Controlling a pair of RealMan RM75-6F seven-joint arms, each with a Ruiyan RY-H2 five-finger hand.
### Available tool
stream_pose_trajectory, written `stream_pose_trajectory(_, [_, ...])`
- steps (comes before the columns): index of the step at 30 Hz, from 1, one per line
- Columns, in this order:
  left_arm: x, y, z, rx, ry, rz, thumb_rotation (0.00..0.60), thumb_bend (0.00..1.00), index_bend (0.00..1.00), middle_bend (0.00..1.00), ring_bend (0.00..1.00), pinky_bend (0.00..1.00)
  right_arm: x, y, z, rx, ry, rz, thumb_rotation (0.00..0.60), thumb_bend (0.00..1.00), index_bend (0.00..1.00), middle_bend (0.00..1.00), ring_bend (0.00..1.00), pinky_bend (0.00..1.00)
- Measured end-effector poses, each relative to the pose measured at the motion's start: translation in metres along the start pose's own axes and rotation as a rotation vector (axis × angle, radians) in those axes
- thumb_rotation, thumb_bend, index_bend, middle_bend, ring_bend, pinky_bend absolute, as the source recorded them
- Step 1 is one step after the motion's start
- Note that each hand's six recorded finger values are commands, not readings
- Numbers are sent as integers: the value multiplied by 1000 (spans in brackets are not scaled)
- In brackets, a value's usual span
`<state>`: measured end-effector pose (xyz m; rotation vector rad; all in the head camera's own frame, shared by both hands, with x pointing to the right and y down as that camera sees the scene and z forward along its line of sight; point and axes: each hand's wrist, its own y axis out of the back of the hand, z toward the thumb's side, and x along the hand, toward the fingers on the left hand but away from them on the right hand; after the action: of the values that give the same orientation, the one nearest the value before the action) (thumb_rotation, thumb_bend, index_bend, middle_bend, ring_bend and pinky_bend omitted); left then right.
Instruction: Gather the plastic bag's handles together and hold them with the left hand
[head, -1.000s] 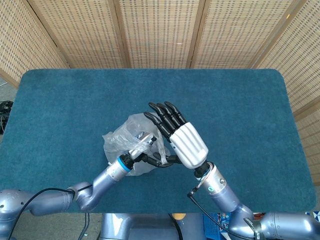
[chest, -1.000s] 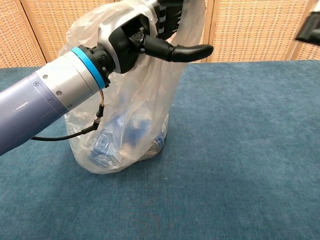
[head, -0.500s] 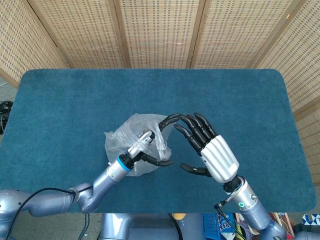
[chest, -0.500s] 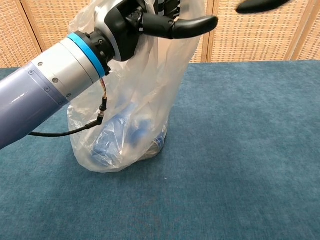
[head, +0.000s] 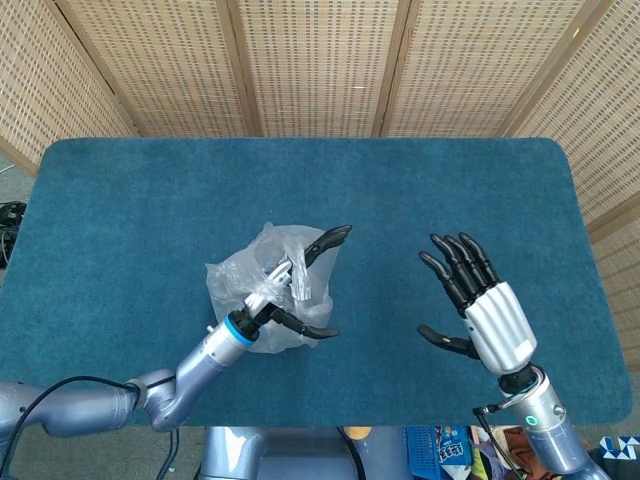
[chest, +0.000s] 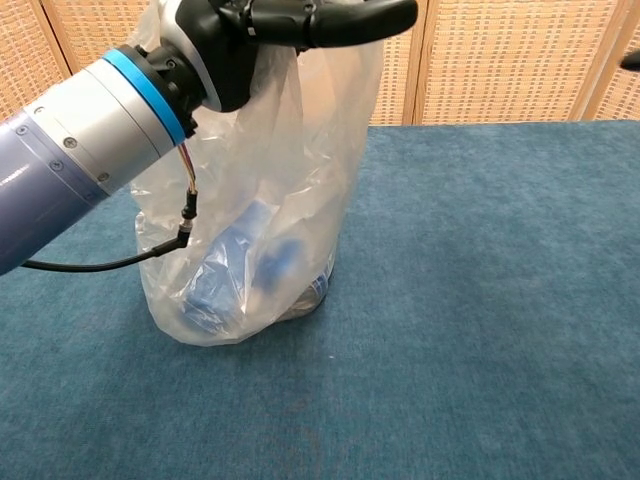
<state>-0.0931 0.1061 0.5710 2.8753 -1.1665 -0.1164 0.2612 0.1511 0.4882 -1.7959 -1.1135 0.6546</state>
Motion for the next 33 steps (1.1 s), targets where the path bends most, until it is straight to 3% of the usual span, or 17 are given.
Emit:
stream_pose_trajectory(5, [-1,6,7,-87,15,8,600,0,89,12,27,55,19,-1,-33,45,-59,-2,600,0,0,0,0,0])
stream_pose_trajectory(11, [2,12,12,-234,46,36,600,0,212,141,113,114,38,-2,-68,101,-108,-4,600,0,0,0,0,0])
stream_pose_trajectory(16, [4,13,14,-379,87,48,600,0,349,403,347,235,49,-3,-90,154,-140,-7,600,0,0,0,0,0])
stream_pose_trajectory(20, [6,15,18,-472,111,55,600,0,506,651,596,408,61,-6,-105,183,-182,-9,600,0,0,0,0,0])
stream_pose_trajectory(25, [8,25,29,-480,110,68,600,1,646,789,756,615,81,-13,-118,157,-260,-13,600,0,0,0,0,0])
stream_pose_trajectory(26, [8,27,31,-469,108,70,600,27,681,812,782,661,84,-14,-119,146,-272,-15,600,0,0,0,0,0])
stream_pose_trajectory(28, [8,31,36,-447,106,71,600,173,747,852,820,733,91,-15,-119,129,-296,-16,600,0,0,0,0,0])
stream_pose_trajectory(30, [8,35,41,-423,106,70,600,486,838,907,868,816,94,-16,-118,114,-310,-17,600,0,0,0,0,0])
stream_pose_trajectory(32, [8,39,48,-398,109,65,600,716,916,956,914,882,97,-16,-116,102,-322,-19,600,0,0,0,0,0])
stream_pose_trajectory(33, [8,41,51,-385,112,62,600,785,946,975,933,906,98,-16,-114,98,-330,-20,600,0,0,0,0,0])
